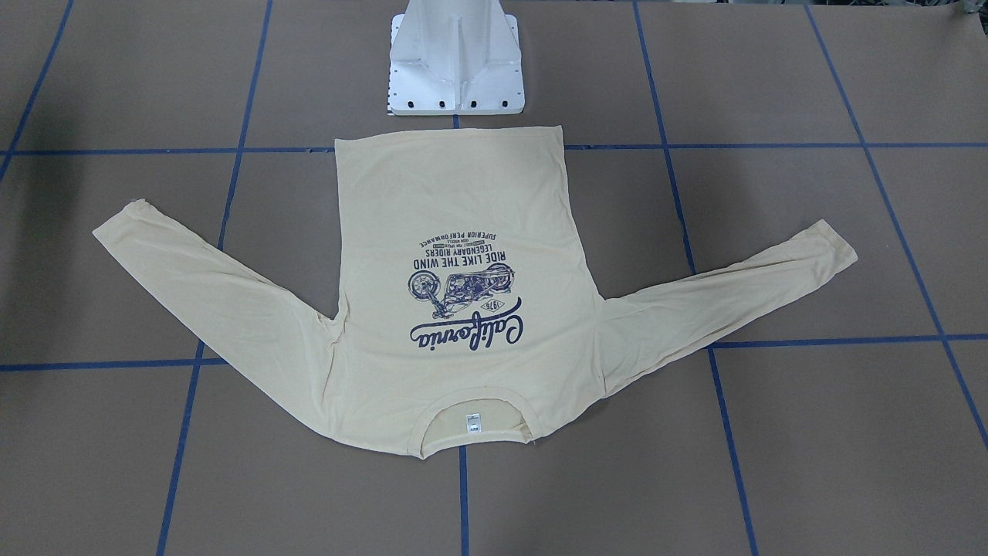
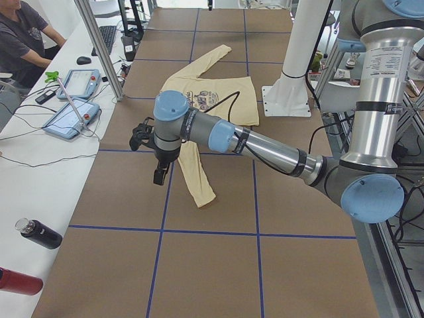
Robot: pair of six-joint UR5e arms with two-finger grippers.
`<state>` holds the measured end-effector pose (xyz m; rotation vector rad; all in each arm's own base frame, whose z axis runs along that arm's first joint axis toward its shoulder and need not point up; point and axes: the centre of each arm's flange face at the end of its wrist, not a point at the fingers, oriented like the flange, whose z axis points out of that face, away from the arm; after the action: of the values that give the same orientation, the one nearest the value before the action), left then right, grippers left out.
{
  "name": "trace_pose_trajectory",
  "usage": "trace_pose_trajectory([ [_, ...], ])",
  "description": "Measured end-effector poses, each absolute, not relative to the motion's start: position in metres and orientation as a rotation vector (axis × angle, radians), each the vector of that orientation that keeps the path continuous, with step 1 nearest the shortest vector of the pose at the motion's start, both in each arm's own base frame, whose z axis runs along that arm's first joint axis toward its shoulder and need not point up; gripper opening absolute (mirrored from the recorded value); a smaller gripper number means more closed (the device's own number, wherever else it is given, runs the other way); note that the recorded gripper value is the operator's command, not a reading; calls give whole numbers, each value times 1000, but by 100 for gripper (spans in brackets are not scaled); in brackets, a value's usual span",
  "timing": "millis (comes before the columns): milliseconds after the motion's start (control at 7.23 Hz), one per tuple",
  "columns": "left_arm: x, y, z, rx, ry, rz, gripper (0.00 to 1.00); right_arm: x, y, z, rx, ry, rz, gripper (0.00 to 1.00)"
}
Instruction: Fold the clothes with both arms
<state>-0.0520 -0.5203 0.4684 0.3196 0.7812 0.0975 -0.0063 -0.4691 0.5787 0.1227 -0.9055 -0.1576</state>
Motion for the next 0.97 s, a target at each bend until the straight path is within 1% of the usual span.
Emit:
trace_pose_trajectory([
  [277,-49,-523,468,323,789,108,100,-62,-471,568,135,-884,-236,100],
  [553,-46,-520,473,320,811,115,100,-133,-462,558,157,-837,-260,100],
  [830,-34,-518,472,333,822,127,100,-190,-427,560,170,-834,-224,100],
  [968,-16,-518,468,308,838,94,100,-196,-406,566,155,-831,-225,100],
])
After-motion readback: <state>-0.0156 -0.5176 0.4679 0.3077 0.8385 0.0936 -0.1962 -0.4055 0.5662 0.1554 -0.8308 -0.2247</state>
